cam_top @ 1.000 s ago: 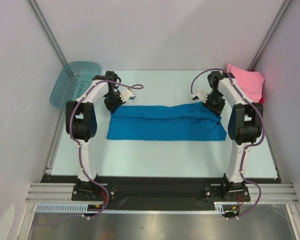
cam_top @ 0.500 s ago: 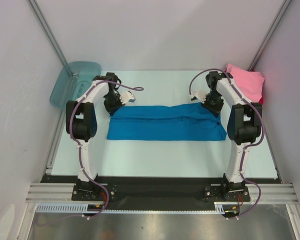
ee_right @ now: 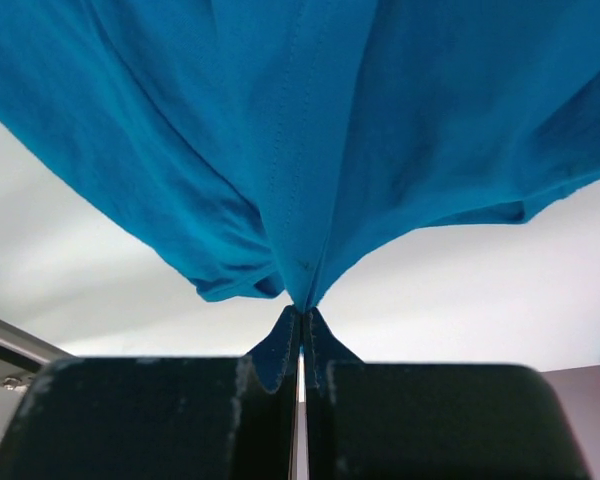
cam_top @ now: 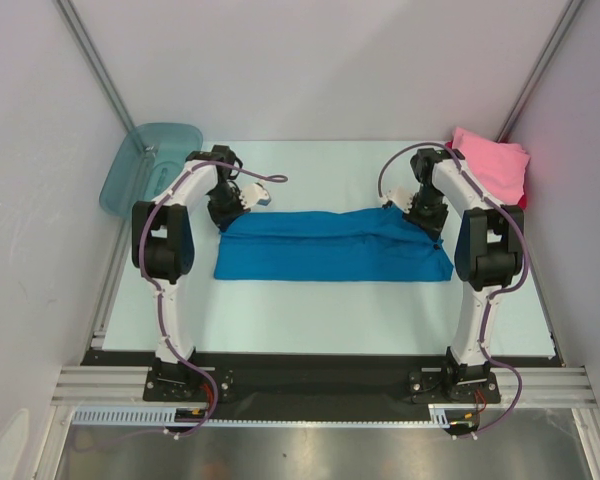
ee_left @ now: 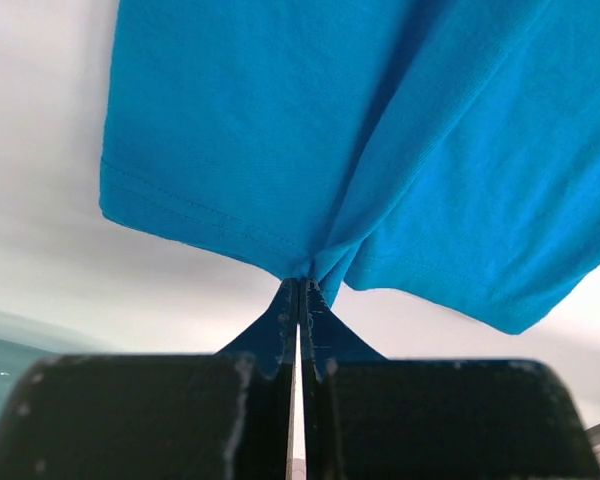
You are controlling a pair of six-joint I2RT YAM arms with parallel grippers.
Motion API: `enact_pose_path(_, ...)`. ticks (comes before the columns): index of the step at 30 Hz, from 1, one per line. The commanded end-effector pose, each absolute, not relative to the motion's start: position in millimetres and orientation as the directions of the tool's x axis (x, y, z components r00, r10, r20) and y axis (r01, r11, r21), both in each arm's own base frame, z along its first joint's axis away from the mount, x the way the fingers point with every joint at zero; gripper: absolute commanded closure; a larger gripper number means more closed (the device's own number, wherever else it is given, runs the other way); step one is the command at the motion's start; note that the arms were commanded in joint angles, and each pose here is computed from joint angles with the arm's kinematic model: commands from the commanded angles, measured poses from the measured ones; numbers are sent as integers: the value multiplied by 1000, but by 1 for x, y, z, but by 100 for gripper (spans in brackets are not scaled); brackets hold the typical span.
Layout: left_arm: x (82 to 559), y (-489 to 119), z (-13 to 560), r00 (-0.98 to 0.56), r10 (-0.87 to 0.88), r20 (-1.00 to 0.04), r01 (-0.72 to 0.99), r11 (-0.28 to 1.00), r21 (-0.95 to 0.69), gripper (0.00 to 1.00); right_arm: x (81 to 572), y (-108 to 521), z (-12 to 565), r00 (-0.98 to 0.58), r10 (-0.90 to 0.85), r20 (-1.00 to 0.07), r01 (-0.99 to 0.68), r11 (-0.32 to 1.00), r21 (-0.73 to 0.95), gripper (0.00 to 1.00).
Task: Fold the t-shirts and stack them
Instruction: Fold the tshirt
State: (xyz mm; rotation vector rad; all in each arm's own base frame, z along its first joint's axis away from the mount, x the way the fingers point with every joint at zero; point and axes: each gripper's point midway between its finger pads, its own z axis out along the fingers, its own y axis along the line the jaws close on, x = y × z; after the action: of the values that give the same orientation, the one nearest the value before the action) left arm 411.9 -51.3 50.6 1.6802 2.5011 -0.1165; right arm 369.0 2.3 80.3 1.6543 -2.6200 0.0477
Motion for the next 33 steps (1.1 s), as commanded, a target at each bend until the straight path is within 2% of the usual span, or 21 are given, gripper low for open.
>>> enact_pose_path(1,406,-51,53,-338,932,-130,940,341,-3,100,361,-3,105,-403,-913,62,-915,401,-40,100)
enact_pose_path(6,402,-50,50,-328,938,-115,945,328,-14,99,360,-2,103,-405,-912,63,-914,404,-29,100)
enact_pose_path(8,399,-48,48,-322,941,-102,947,321,-20,95,358,-2,102,-406,-911,65,-914,406,-23,100)
enact_pose_path(14,390,-37,39,-303,952,-35,953,302,-35,73,357,-3,102,-399,-914,70,-917,399,-22,98)
enact_pose_path(15,389,-35,37,-300,954,-22,954,299,-35,70,357,-4,101,-399,-914,75,-917,399,-21,94)
enact_pose_path(16,386,-31,36,-292,956,1,956,292,-37,61,356,-4,101,-399,-914,78,-917,398,-22,91)
enact_pose_path(17,386,-29,34,-289,957,14,957,289,-36,57,356,-4,101,-397,-914,77,-918,397,-21,87)
enact_pose_path(18,385,-28,32,-286,958,17,957,286,-41,56,356,-4,100,-396,-915,78,-918,396,-19,80)
enact_pose_path(21,395,-23,35,-294,955,37,956,294,-2,55,356,-3,101,-395,-916,74,-919,394,-23,70)
enact_pose_path(24,405,-19,38,-311,950,34,950,310,28,53,356,-2,102,-397,-916,64,-918,396,-24,64)
enact_pose_path(29,426,-8,49,-324,945,48,943,318,96,54,357,-4,103,-393,-917,67,-919,391,-40,61)
enact_pose_path(33,461,-4,79,-378,925,-40,906,378,191,55,364,-5,101,-409,-911,57,-912,405,-66,61)
